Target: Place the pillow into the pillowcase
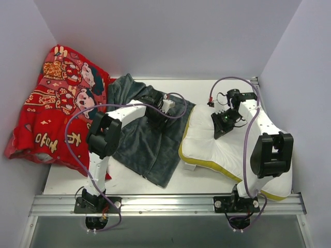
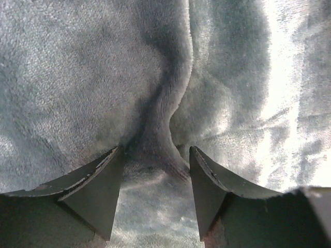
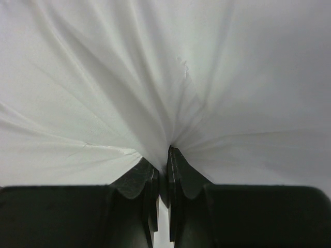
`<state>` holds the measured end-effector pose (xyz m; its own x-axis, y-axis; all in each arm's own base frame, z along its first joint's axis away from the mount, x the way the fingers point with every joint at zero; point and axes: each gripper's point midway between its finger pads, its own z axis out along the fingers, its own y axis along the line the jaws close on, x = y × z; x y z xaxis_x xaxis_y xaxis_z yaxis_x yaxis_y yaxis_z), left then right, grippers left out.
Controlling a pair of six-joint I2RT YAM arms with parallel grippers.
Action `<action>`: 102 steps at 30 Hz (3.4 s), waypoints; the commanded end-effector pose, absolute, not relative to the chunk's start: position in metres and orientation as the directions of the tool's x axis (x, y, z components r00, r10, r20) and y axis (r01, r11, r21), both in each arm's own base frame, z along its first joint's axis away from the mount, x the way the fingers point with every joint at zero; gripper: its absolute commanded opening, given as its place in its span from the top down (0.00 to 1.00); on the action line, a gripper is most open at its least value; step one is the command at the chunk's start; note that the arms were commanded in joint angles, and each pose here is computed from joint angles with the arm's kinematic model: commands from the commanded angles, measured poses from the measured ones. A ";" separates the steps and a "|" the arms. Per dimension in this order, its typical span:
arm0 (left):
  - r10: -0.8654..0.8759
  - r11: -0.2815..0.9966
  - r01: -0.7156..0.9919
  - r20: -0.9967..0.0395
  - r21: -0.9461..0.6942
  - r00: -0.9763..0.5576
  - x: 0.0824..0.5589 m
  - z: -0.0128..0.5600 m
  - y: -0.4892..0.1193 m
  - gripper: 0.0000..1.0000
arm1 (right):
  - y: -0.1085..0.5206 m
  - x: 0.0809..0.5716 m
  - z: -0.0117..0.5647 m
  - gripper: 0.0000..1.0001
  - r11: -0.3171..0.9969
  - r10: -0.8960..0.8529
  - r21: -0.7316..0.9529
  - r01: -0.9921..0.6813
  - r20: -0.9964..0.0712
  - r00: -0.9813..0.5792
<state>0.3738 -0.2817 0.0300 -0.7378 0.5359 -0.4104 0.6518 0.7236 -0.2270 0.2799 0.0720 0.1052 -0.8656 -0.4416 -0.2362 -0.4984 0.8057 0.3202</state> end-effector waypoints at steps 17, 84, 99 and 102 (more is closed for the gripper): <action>0.389 0.691 0.643 -0.581 -0.330 -0.715 0.394 0.124 -0.277 1.00 | 0.129 0.225 0.138 1.00 0.611 -0.621 0.376 -0.696 -0.317 -0.716; 0.608 0.067 0.992 -0.793 0.109 0.046 0.264 0.157 -0.220 0.41 | 0.207 0.380 0.077 1.00 0.820 -0.133 0.527 -0.221 -0.200 -0.971; 0.669 -0.280 0.762 -0.451 0.584 0.591 0.277 0.087 -0.231 0.49 | 0.217 0.368 0.077 1.00 0.763 -0.105 0.627 -0.156 -0.118 -0.987; 0.663 -0.275 0.692 -0.390 0.667 0.639 0.287 0.078 -0.232 0.46 | 0.218 0.367 0.076 1.00 0.760 -0.104 0.632 -0.150 -0.110 -0.988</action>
<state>0.2429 -0.2129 0.0464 0.4762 0.7196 -0.5053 0.8677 -0.2912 0.4029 0.3780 0.2146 0.0712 -0.9777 -0.1265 -0.1675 -0.2026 0.7784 0.5942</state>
